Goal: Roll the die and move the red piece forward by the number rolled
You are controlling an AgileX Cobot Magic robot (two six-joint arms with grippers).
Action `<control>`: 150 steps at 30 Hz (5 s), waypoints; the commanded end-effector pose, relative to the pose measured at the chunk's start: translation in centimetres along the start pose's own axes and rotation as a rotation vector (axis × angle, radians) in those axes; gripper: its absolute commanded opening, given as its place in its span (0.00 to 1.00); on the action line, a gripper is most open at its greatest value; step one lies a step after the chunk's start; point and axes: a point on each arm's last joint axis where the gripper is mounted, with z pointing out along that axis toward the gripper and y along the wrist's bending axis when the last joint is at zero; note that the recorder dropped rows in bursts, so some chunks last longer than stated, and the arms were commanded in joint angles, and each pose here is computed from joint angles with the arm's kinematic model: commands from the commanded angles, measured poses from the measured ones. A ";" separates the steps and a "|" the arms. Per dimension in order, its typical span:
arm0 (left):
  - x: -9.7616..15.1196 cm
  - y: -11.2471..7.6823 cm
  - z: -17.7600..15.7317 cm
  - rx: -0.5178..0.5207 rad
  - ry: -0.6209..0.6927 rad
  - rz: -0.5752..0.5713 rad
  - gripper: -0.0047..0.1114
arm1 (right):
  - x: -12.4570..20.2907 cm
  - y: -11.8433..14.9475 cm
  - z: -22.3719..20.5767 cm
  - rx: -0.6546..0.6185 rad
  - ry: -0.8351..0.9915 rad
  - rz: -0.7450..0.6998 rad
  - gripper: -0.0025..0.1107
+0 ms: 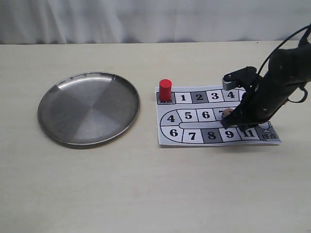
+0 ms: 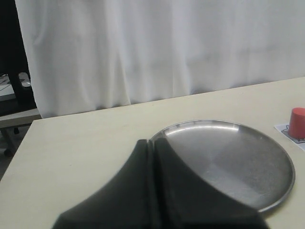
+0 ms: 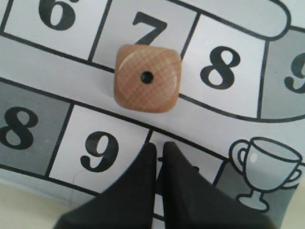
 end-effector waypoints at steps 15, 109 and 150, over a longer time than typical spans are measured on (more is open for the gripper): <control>0.0 -0.1 0.0 0.009 -0.010 0.000 0.04 | -2.9 -0.7 -7.0 0.003 -0.067 0.108 0.06; 0.0 -0.1 0.0 0.009 -0.010 0.000 0.04 | -12.5 6.7 2.7 -0.080 -0.115 -0.036 0.63; 0.0 -0.1 0.0 0.009 -0.010 0.000 0.04 | 24.9 7.1 -14.0 -0.036 -1.338 0.172 0.06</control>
